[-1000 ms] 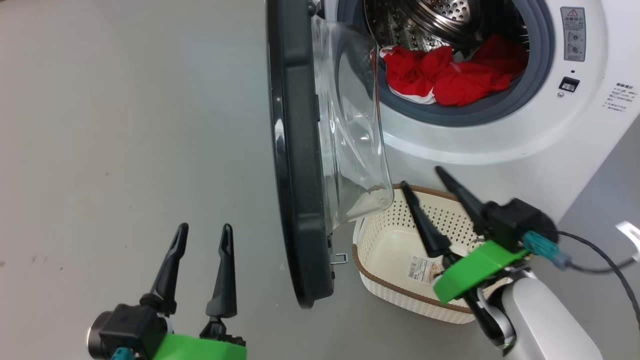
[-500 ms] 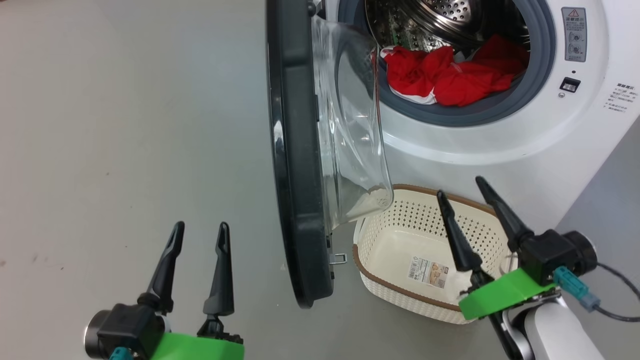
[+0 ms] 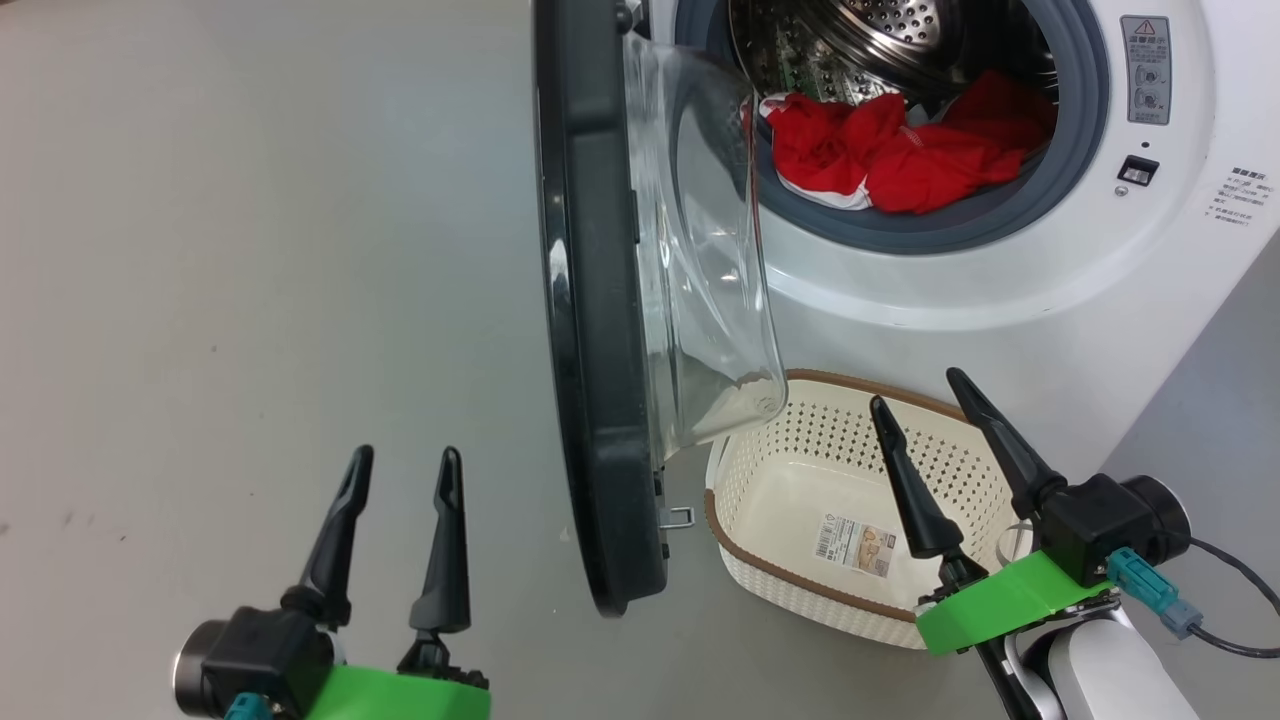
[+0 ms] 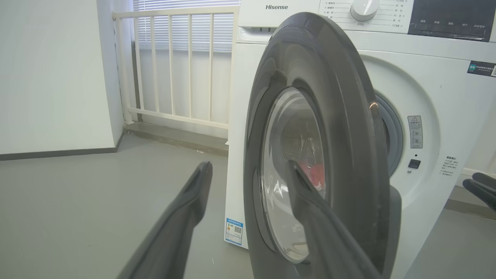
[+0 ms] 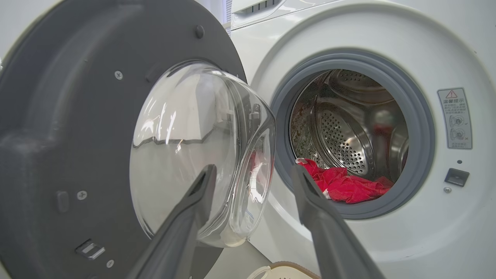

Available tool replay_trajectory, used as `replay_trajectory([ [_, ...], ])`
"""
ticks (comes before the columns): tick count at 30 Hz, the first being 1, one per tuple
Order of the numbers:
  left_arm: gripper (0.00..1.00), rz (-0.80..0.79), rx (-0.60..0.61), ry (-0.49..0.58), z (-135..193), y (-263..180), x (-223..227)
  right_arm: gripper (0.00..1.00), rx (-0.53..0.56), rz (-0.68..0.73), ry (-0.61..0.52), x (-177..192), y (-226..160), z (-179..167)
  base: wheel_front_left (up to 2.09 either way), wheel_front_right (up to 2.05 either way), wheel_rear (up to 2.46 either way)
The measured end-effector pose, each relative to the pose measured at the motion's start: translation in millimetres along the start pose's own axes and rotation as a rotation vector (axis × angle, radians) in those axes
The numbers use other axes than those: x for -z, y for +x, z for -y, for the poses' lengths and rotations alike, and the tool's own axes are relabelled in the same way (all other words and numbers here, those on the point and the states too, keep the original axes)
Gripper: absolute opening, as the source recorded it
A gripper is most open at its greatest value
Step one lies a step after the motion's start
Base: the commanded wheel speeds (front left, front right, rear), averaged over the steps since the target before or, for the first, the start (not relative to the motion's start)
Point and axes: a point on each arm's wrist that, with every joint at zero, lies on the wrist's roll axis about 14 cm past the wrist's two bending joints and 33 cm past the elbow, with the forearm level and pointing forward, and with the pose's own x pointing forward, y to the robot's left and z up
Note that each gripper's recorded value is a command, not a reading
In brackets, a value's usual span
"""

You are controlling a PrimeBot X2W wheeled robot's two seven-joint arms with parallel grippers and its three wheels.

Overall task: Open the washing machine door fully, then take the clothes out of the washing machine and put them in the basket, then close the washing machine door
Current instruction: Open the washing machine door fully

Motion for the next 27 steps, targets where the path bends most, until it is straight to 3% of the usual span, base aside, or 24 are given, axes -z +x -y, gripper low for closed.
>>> replay_trajectory([
  [1, 0.49, 0.001, 0.006, 0.004, 0.8, 0.0, -0.2, 1.0, 0.0, 0.0, 0.0, -0.1, 0.0, 0.0, 0.0, 0.0, 0.0],
  [2, 0.16, 0.002, 0.012, 0.009, 1.7, 0.1, -0.4, 1.0, 0.0, 0.001, 0.0, -0.2, 0.0, 0.0, 0.0, 0.0, 0.0],
  [3, 0.0, 0.003, 0.018, 0.01, 2.6, 0.1, -0.6, 1.0, 0.0, 0.001, 0.0, -0.3, 0.0, 0.1, 0.0, 0.0, 0.0],
  [9, 0.0, 0.067, 0.048, 0.007, 12.1, 3.7, -20.2, 1.0, 0.002, -0.001, 0.002, 0.6, -0.2, 0.6, 0.0, 0.0, 0.0],
  [19, 0.0, 0.206, 0.185, 0.038, 54.3, 5.6, -69.0, 1.0, 0.005, -0.002, 0.002, 1.2, -0.7, 1.5, 0.0, 0.0, 0.0],
  [27, 0.0, 0.183, 0.402, -0.013, 112.0, -5.8, -74.7, 1.0, 0.007, -0.002, 0.002, 1.0, -1.2, 2.2, 0.0, 0.0, 0.0],
])
